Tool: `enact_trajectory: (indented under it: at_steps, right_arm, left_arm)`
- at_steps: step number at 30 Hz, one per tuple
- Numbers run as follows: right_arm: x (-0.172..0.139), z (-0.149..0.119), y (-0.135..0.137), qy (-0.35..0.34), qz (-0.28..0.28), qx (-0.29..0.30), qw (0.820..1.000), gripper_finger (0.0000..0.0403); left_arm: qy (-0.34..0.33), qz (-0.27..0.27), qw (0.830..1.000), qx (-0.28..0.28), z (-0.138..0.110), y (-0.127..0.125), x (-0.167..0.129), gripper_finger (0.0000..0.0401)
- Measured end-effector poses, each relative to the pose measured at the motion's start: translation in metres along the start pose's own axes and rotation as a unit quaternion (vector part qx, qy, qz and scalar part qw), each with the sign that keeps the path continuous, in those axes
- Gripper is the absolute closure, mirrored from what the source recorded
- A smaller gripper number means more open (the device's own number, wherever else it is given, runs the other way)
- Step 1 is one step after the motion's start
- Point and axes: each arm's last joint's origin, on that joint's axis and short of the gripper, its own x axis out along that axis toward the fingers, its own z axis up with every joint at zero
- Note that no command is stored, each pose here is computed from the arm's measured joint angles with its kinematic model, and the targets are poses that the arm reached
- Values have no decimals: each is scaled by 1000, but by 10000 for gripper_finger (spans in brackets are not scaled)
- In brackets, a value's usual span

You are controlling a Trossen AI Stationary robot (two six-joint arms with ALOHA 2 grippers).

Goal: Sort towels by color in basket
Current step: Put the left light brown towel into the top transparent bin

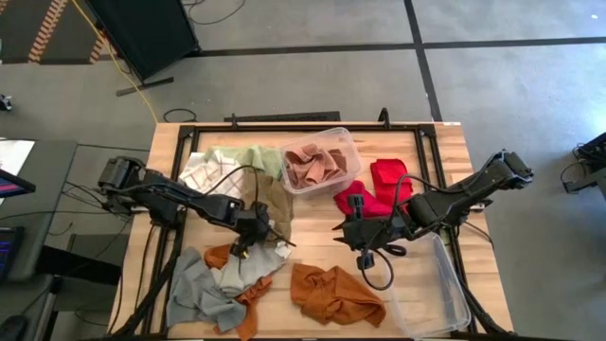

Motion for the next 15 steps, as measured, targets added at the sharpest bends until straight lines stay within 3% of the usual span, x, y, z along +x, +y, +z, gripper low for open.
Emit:
enact_trajectory:
  at_steps: [3, 15]
  right_arm:
    - [0, 0, 0, -1, 0, 0, 1000, 269]
    - [12, -2, 4, 13, -1, 1, 1000, 269]
  left_arm:
    - [16, -6, 1000, 7, 2, 1, -4, 387]
    - [34, 0, 999, 40, 30, 10, -33, 386]
